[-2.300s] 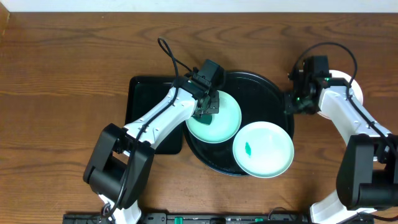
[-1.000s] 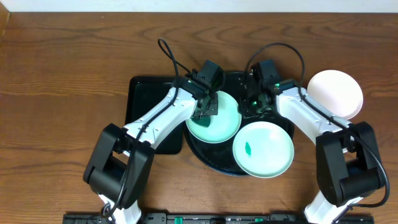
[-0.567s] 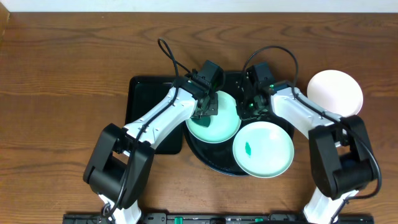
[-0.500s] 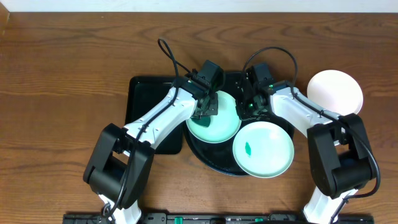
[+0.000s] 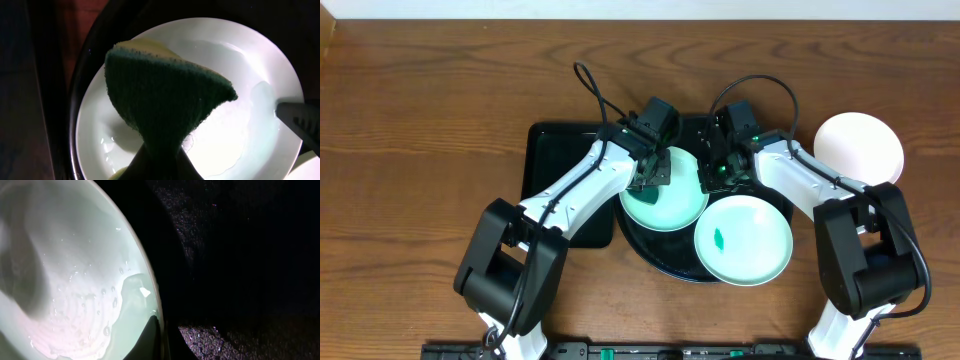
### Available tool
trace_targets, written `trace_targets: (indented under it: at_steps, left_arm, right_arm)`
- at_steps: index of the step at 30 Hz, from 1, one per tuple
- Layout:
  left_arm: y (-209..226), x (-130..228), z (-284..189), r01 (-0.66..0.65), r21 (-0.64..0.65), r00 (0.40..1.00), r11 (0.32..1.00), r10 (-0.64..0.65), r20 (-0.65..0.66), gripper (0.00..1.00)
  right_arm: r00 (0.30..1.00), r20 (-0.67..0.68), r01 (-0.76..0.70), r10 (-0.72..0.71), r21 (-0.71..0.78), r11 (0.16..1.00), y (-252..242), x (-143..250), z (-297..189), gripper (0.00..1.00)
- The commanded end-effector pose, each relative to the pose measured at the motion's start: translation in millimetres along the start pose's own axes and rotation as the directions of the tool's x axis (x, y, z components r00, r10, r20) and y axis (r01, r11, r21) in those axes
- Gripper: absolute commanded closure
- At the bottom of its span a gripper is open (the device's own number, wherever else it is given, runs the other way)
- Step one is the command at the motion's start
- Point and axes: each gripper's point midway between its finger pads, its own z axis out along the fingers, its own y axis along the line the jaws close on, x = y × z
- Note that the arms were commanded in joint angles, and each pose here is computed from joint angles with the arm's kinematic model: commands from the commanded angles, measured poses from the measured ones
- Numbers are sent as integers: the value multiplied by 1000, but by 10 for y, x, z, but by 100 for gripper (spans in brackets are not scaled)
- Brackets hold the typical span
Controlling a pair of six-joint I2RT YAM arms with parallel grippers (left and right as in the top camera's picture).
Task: Clean dirty plates on tray and stack at the side
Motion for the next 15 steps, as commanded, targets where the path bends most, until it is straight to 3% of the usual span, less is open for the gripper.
trace_targets:
  at_steps: [1,15]
  left_arm:
    - [23,-34,-1,67,-10,998,998,-67,10,93]
    - [130,145,406,86,-76,993,993,-92,-80,93]
  right_arm:
    - [1000,2,7,-7,5,1000,19,-20,11,99]
    - [1000,7,9,-9,4,1000,21,-33,11,99]
